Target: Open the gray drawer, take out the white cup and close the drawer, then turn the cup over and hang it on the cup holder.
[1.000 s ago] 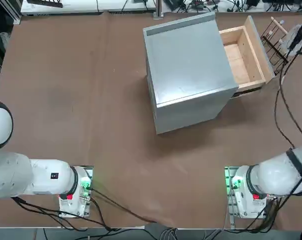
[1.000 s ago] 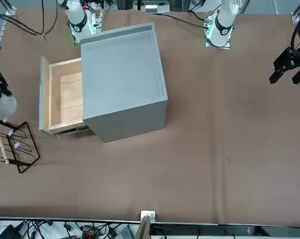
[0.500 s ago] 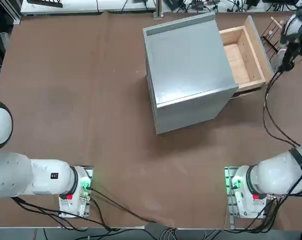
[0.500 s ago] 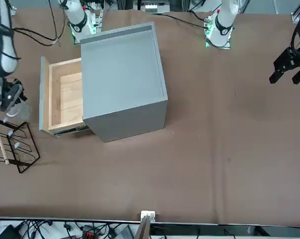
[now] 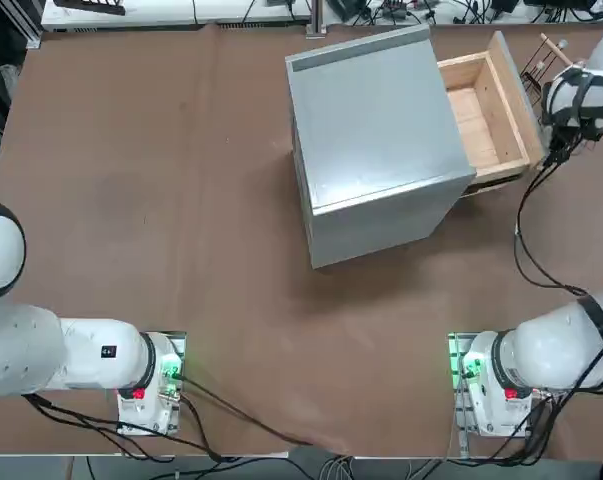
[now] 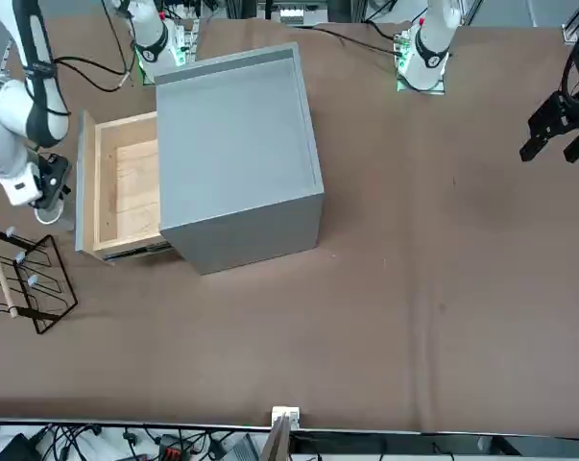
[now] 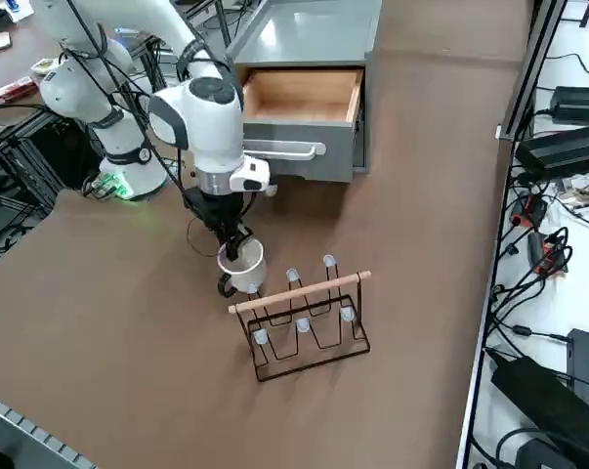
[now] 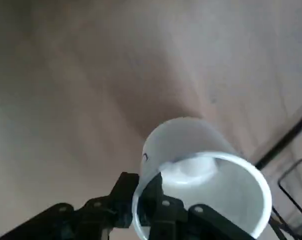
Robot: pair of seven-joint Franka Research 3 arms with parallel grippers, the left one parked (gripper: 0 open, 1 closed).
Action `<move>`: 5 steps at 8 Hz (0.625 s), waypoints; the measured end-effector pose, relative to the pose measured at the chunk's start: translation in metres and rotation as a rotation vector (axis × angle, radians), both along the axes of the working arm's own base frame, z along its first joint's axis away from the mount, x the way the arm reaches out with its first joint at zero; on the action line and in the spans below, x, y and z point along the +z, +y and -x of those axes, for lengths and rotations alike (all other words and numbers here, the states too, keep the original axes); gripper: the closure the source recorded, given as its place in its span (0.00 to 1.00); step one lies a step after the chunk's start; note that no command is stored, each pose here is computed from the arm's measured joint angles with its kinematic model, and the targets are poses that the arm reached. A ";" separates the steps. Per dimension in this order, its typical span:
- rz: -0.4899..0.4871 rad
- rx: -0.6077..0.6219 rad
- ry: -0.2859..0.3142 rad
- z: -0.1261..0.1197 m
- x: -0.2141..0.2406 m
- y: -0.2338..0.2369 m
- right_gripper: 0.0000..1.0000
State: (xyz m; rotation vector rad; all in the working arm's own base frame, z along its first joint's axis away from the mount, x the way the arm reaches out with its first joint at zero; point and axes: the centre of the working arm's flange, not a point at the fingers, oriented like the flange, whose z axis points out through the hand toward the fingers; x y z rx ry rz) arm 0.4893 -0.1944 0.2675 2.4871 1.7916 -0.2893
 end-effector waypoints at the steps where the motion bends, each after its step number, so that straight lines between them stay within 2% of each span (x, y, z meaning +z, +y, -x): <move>1: 0.004 -0.003 0.018 0.001 -0.013 0.000 0.94; 3: 0.008 -0.032 0.032 0.002 -0.023 0.000 0.92; 5: 0.009 -0.050 0.038 0.002 -0.023 0.004 0.82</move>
